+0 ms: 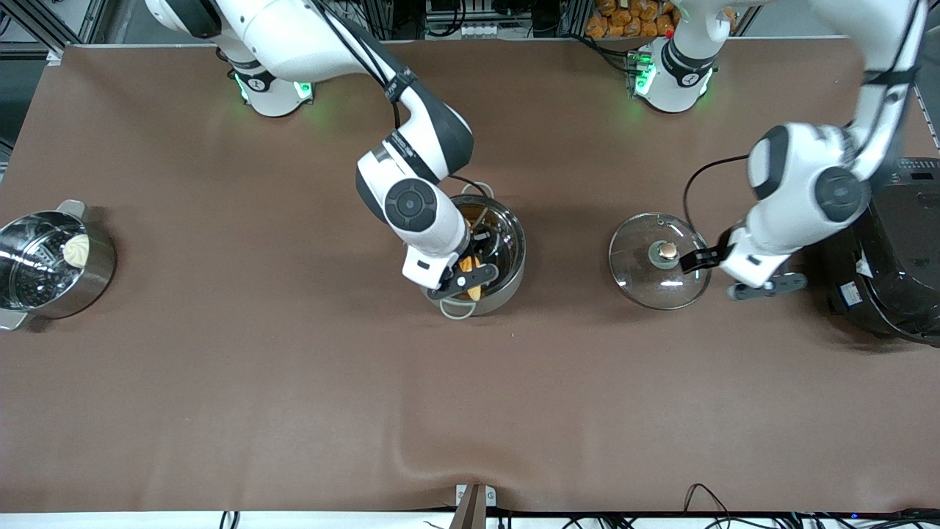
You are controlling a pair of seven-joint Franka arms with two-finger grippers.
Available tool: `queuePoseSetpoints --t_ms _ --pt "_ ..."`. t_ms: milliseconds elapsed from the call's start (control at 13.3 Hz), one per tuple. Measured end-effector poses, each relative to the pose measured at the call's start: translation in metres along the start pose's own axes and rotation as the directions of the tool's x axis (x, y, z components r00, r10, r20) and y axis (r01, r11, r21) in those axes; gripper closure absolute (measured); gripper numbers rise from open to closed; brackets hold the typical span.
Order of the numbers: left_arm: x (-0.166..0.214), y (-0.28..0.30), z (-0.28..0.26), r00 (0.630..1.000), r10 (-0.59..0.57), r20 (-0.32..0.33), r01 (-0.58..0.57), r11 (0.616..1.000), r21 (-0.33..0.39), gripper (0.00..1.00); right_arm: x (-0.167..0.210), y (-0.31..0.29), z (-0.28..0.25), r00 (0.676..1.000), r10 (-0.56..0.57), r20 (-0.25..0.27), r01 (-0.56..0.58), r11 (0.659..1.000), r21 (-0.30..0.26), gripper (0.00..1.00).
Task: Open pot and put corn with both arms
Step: 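Set the lid down with the left gripper while the right gripper carries corn, then lower the corn into the steel pot and open the right gripper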
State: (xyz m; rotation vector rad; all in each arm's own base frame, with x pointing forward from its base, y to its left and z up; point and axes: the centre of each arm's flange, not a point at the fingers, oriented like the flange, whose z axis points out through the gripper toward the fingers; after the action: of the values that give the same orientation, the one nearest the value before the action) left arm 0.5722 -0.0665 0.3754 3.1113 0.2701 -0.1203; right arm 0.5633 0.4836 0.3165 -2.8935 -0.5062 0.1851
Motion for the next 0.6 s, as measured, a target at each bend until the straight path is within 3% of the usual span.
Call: queuePoseSetpoints --t_ms 301,602 --pt "0.007 -0.016 -0.141 0.999 0.048 0.01 -0.048 0.997 0.056 0.0 -0.003 0.002 0.008 0.998 -0.035 0.044 0.035 0.999 -0.01 0.63" --pt "-0.003 -0.048 -0.216 0.996 0.086 0.009 -0.086 0.993 0.08 0.0 -0.011 0.003 0.013 0.99 -0.072 0.117 0.075 0.997 -0.02 0.63"
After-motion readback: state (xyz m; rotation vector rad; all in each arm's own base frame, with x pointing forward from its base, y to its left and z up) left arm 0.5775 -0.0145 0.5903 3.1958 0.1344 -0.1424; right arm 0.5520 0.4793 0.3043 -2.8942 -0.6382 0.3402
